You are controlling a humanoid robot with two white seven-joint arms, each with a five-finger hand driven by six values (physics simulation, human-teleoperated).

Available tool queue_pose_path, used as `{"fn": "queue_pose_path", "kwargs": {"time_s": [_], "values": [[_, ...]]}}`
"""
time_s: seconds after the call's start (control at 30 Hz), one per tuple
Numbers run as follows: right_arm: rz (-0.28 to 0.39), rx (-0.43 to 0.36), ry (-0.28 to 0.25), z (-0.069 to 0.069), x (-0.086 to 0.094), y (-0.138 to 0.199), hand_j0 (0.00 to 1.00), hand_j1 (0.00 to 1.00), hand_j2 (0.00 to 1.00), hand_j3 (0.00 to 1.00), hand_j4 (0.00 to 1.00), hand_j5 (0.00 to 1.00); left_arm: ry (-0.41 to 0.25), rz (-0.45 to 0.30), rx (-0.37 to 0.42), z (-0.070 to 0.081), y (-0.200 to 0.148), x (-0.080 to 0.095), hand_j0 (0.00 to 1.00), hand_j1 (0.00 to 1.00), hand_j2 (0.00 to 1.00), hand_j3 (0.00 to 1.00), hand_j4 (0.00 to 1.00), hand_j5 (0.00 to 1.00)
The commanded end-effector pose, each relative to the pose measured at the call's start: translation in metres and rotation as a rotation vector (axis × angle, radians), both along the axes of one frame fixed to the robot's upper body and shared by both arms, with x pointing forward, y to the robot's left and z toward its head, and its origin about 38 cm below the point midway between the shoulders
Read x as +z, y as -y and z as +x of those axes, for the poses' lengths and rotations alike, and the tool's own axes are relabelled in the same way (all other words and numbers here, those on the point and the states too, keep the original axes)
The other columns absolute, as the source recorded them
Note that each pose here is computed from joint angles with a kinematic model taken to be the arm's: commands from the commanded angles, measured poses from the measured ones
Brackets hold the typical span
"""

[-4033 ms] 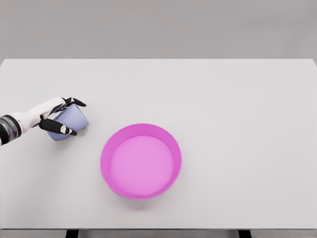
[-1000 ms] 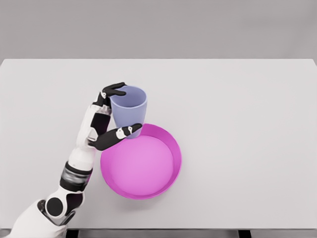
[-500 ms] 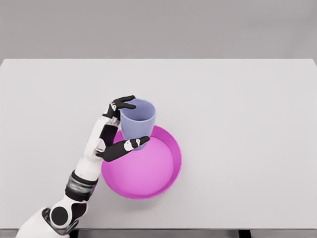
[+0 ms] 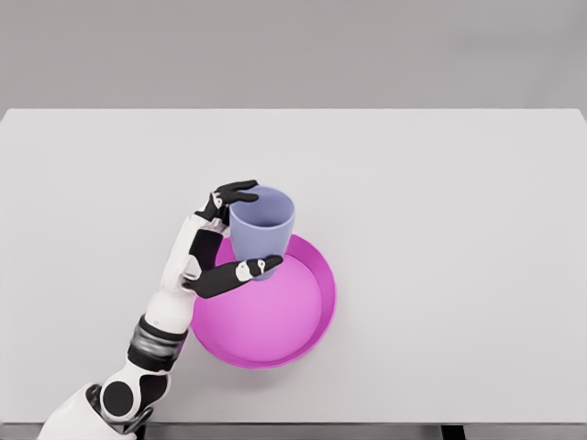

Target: Flip the cup with left arm and place it on the plate

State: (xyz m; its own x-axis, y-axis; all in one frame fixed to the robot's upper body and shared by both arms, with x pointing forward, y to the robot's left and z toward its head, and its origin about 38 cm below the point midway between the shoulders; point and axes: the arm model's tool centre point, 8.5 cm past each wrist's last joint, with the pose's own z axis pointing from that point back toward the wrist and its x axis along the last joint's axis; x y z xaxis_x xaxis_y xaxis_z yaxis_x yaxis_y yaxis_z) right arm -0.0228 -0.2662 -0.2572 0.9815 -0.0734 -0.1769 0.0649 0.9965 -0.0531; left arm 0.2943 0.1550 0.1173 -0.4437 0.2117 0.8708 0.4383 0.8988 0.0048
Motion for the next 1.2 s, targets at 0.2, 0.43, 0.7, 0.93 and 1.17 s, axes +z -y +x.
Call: {"fn": "queue_pose_path", "kwargs": {"time_s": [0.2, 0.43, 0.7, 0.93, 1.17], "values": [[0.000, 0.002, -0.001, -0.0002, 0.0000, 0.0001, 1.00, 1.00, 1.00, 1.00, 1.00, 1.00, 0.011, -0.003, -0.005, 0.0007, 0.0013, 0.0034, 0.77, 0.77, 0.77, 0.77, 0.77, 0.77], [0.000, 0.000, 0.000, -0.0002, 0.0000, 0.0000, 1.00, 1.00, 1.00, 1.00, 1.00, 1.00, 0.010, -0.010, -0.004, 0.0003, 0.0030, 0.0038, 0.84, 0.84, 0.84, 0.84, 0.84, 0.84], [0.000, 0.000, 0.000, -0.0002, 0.0000, 0.0000, 1.00, 1.00, 1.00, 1.00, 1.00, 1.00, 0.009, -0.014, -0.004, 0.0003, 0.0030, 0.0042, 0.93, 0.93, 0.93, 0.93, 0.93, 0.93], [0.000, 0.000, 0.000, -0.0002, 0.0000, 0.0000, 1.00, 1.00, 1.00, 1.00, 1.00, 1.00, 0.006, -0.015, -0.002, -0.0003, 0.0020, 0.0038, 0.95, 0.95, 0.95, 0.95, 0.95, 0.95], [0.000, 0.000, 0.000, -0.0002, 0.0000, 0.0000, 1.00, 1.00, 1.00, 1.00, 1.00, 1.00, -0.016, -0.036, 0.001, -0.0017, 0.0011, 0.0014, 0.96, 0.96, 0.96, 0.96, 0.96, 0.96]]}}
